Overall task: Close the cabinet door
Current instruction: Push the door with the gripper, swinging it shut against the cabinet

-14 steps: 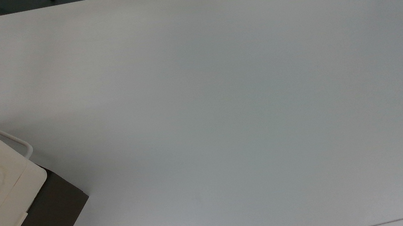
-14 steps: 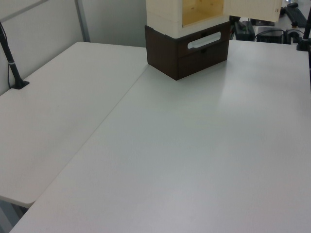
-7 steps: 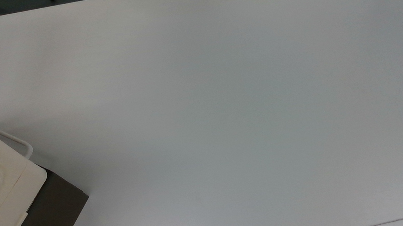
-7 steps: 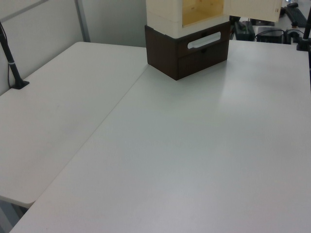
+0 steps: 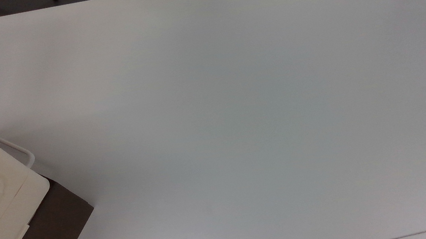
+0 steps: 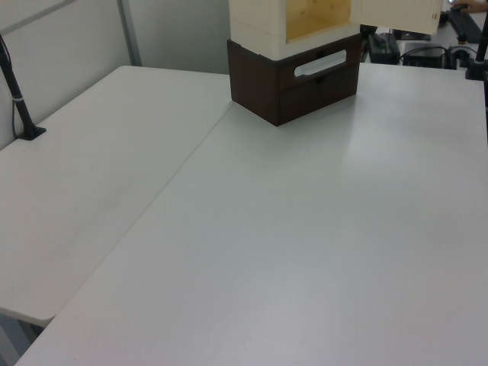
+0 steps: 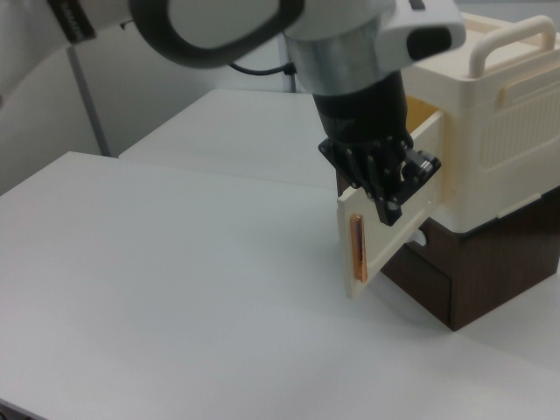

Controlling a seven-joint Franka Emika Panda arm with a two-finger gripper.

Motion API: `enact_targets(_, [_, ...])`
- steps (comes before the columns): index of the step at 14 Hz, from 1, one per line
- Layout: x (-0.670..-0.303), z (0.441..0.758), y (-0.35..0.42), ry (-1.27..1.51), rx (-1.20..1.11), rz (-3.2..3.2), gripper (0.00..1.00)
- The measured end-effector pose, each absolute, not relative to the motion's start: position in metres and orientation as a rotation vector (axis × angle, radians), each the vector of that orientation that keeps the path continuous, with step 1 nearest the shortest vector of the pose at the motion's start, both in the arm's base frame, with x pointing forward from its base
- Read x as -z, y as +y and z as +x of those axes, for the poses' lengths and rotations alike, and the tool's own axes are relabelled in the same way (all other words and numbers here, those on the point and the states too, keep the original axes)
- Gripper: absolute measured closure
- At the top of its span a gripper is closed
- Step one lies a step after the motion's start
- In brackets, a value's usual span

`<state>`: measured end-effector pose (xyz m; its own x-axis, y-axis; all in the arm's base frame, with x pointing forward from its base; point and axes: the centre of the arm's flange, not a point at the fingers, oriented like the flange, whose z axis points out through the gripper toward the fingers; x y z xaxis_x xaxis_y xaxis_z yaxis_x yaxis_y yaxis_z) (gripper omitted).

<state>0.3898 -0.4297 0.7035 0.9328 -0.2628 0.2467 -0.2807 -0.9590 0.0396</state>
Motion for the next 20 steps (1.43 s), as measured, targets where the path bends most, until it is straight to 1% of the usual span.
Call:
enact_targets(2, [-0.695,0.405,-0.421,-0.402,-0.412,3.069,0.99])
enact_targets(5, [-0.693,0.427,-0.402,-0.370,-0.576,3.175,0.99])
enact_targets(7, [-0.692,0.444,-0.384,-0.313,-0.600,3.209,0.99])
enact_targets(10, [-0.677,0.483,-0.341,-0.210,-0.561,3.258,0.99])
enact_targets(11, [-0.676,0.492,-0.335,-0.196,-0.580,3.248,0.99])
enact_targets(13, [-0.674,0.519,-0.315,-0.213,-0.651,3.210,0.99])
enact_targets(16, [-0.664,0.576,-0.275,-0.283,-0.825,3.114,0.99])
enact_targets(18, [-0.652,0.605,-0.260,-0.331,-0.924,3.054,0.99])
enact_targets(20, [-0.645,0.613,-0.257,-0.338,-0.933,3.047,0.99])
